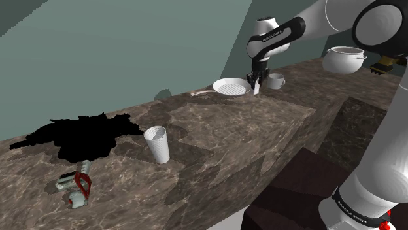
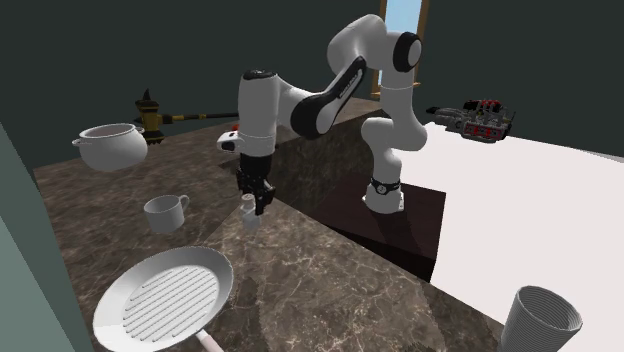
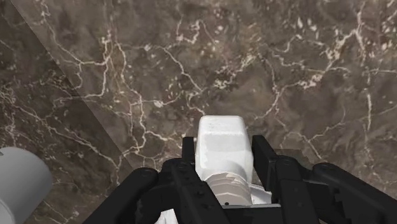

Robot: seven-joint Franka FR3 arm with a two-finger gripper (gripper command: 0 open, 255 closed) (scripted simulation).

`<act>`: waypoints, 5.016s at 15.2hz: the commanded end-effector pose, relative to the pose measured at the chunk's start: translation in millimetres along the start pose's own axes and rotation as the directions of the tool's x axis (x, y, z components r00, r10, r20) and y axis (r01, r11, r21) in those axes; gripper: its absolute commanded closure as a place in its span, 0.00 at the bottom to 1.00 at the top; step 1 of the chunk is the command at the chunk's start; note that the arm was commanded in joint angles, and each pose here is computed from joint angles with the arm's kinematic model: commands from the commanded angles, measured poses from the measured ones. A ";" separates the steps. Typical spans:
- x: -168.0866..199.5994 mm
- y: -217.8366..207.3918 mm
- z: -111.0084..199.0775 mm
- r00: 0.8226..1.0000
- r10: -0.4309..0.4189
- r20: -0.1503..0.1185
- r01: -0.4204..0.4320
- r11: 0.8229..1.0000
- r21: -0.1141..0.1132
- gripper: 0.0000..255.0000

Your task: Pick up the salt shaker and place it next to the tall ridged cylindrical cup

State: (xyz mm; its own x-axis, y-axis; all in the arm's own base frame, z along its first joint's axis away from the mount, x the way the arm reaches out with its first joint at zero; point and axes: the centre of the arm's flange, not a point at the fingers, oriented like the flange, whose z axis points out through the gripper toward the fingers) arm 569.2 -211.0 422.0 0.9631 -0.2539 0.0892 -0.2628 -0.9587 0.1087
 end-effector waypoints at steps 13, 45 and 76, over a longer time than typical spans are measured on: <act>7.0 6.4 -73.3 1.000 0.000 0.000 0.000 1.000 0.000 1.00; -46.0 -228.0 -171.9 1.000 0.000 0.000 0.000 1.000 0.000 1.00; -103.2 -443.2 -126.2 1.000 0.000 0.000 0.000 1.000 0.000 1.00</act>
State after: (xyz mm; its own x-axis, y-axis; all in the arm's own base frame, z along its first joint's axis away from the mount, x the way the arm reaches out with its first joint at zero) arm 578.8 255.7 495.5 0.9631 -0.2541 0.0884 -0.2629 -0.9586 0.1091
